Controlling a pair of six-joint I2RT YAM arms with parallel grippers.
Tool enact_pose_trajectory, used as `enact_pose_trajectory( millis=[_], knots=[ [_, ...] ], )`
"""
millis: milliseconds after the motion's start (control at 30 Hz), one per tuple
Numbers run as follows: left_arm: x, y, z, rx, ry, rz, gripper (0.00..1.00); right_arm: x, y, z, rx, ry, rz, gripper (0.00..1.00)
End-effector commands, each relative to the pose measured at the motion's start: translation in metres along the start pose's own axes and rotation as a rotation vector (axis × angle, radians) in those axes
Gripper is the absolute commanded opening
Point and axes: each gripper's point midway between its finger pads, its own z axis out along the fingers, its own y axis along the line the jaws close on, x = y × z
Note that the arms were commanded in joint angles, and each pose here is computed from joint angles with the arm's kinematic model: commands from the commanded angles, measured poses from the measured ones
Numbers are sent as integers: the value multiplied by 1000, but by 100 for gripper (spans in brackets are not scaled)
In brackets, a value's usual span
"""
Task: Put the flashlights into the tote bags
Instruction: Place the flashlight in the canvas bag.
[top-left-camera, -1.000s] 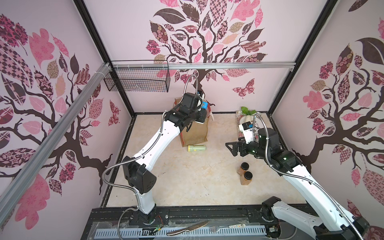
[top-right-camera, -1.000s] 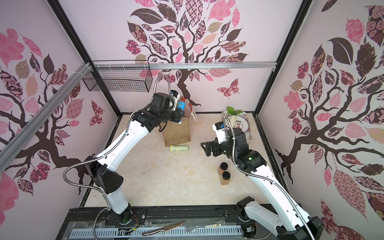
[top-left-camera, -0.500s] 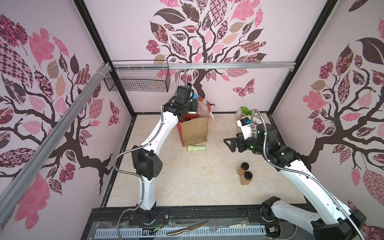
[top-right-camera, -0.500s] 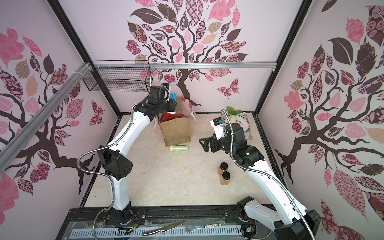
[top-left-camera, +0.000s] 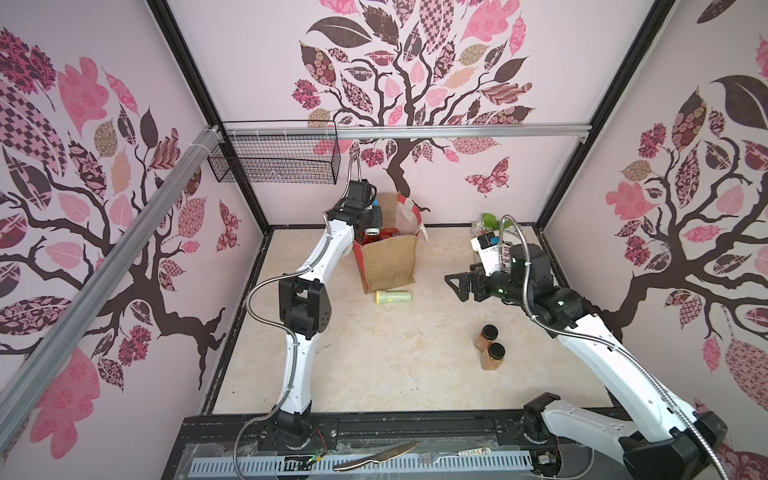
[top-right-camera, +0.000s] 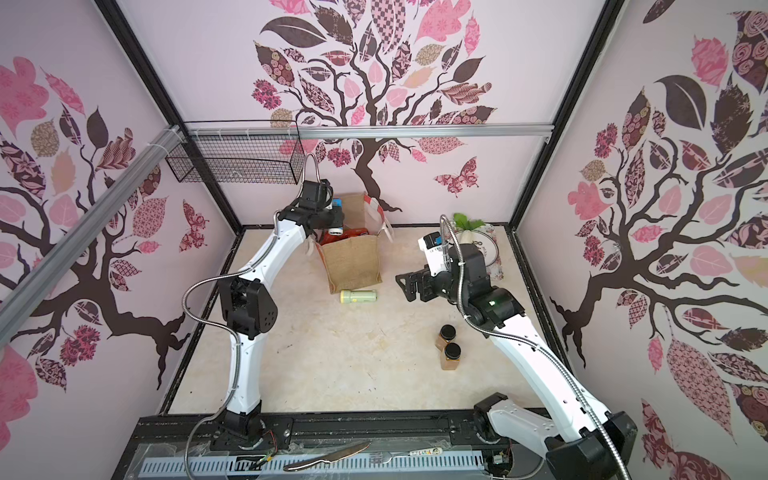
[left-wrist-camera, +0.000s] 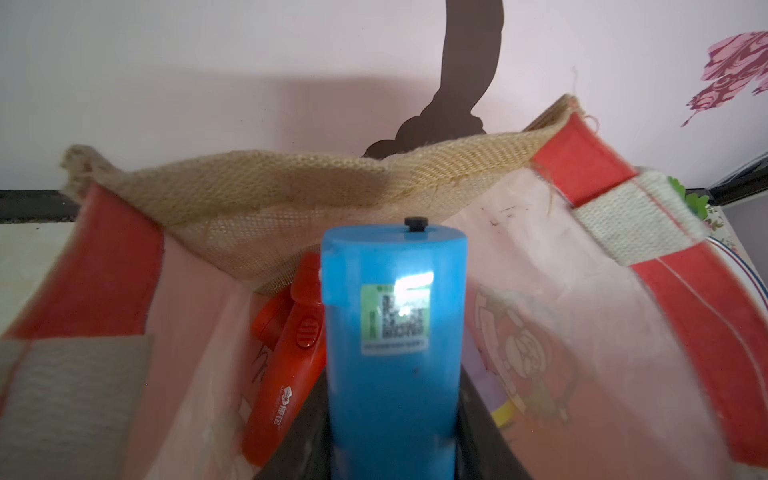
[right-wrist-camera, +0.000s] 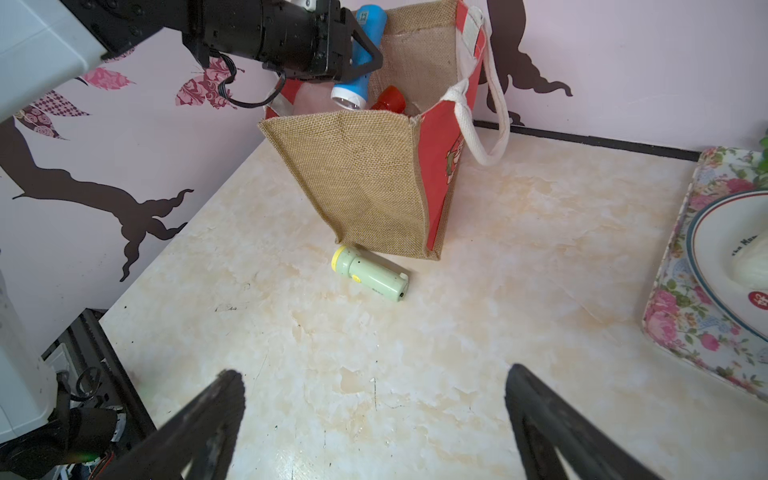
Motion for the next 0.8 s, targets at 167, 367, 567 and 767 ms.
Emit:
enact_pose_trajectory(
  millis=[167, 367, 567, 767],
  knots=[
    [-2, -1, 11, 2, -19, 11, 2, -22, 8, -1, -31, -38, -12, 100],
    [-1, 0, 15, 0, -18, 7, 8, -24, 8, -1, -28, -39, -12, 100],
    [1, 2, 11, -8, -17, 7, 21, -25, 9, -3, -29, -44, -12, 100],
    [-4, 2, 3, -8, -33, 15, 40, -26, 9, -4, -27, -48, -13, 100]
  ],
)
